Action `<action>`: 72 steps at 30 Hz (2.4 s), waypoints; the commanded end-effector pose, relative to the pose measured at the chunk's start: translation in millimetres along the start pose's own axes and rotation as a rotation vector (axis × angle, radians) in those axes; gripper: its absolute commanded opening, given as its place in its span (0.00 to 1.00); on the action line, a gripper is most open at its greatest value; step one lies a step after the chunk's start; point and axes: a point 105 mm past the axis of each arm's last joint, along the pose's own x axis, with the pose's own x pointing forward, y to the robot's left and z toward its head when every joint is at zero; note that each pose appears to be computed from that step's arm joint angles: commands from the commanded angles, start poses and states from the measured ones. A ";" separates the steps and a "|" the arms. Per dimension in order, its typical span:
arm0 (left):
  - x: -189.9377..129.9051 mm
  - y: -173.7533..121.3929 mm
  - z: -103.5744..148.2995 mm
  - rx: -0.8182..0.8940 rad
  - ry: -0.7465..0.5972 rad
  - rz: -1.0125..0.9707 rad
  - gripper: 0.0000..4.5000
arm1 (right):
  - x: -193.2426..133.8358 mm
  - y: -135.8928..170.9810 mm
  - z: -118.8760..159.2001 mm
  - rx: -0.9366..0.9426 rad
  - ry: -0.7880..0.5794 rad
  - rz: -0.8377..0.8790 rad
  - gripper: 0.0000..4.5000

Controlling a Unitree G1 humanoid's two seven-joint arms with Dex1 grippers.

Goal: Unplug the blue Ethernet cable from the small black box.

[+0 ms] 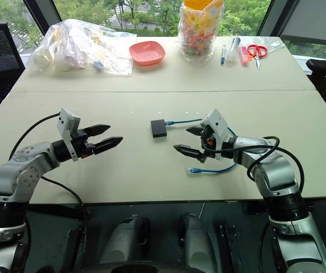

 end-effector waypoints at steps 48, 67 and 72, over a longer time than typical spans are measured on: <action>-2.9 -19.6 18.8 0.054 -0.030 -0.130 1.00 | 113.3 -47.1 -2.9 -0.299 0.202 0.139 0.09; 64.2 25.8 107.8 -0.224 -0.289 -0.370 1.00 | 61.3 -70.5 122.0 -1.218 -0.230 -0.400 0.00; 85.3 20.6 113.7 -0.181 -0.256 -0.381 1.00 | 56.5 -63.4 130.3 -1.239 -0.263 -0.407 0.00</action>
